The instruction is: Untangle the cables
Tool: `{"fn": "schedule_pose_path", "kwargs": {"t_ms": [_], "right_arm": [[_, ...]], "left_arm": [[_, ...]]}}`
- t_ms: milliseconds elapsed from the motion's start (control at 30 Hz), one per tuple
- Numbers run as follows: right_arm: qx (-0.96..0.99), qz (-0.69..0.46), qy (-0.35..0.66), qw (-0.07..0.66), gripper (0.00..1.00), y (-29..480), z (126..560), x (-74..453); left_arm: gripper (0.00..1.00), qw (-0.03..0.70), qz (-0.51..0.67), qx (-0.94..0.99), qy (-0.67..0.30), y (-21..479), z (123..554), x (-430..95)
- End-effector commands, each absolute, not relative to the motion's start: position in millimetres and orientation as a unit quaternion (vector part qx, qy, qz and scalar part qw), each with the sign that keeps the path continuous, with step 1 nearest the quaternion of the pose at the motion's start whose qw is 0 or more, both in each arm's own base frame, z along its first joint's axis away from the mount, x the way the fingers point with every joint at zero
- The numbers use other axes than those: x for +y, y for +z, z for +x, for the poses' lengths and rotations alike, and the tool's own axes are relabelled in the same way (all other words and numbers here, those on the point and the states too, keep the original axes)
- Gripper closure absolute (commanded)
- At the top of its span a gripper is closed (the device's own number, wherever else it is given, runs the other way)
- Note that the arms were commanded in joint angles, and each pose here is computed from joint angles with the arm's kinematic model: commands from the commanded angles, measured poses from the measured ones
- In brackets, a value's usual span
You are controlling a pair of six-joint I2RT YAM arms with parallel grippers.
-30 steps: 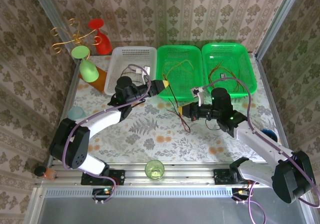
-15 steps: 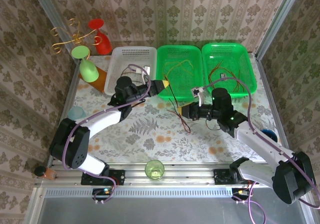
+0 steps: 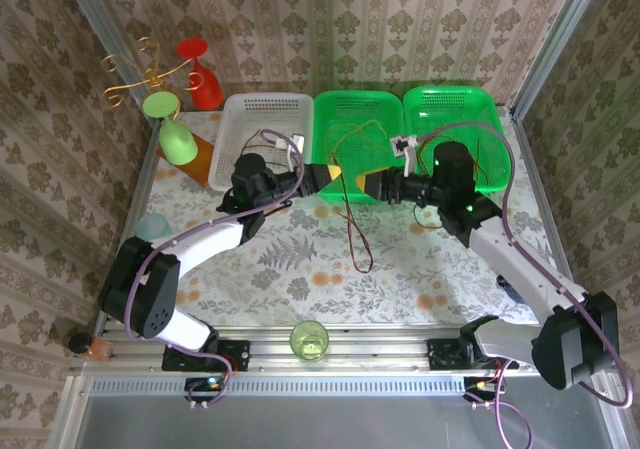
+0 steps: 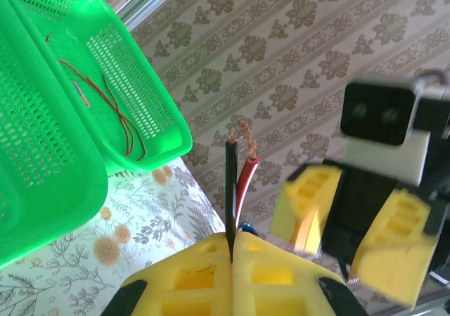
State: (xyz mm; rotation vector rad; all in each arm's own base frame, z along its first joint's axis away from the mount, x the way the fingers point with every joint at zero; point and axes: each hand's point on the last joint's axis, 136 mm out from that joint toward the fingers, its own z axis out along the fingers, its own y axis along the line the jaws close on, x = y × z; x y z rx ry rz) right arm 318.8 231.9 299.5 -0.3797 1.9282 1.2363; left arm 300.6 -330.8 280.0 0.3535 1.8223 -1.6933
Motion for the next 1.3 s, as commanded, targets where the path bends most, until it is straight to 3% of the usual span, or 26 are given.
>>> {"fn": "schedule_pose_path", "kwargs": {"t_ms": [0, 200, 1000, 1267], "right_arm": [[0.761, -0.147, 0.501, 0.385, 0.67, 313.2, 331.2, 238.2], [0.751, -0.163, 0.521, 0.371, 0.69, 328.2, 344.4, 254.2], [0.778, -0.181, 0.506, 0.326, 0.68, 290.9, 353.3, 271.1], [0.779, -0.182, 0.507, 0.319, 0.74, 285.0, 353.7, 272.7]], "left_arm": [[1.0, 0.315, 0.169, 0.678, -0.642, 289.7, 290.3, -335.1], [1.0, 0.31, 0.179, 0.678, -0.643, 291.4, 286.4, -337.8], [1.0, 0.304, 0.19, 0.676, -0.644, 294.1, 280.9, -340.9], [1.0, 0.303, 0.19, 0.677, -0.644, 293.8, 280.3, -340.4]]}}
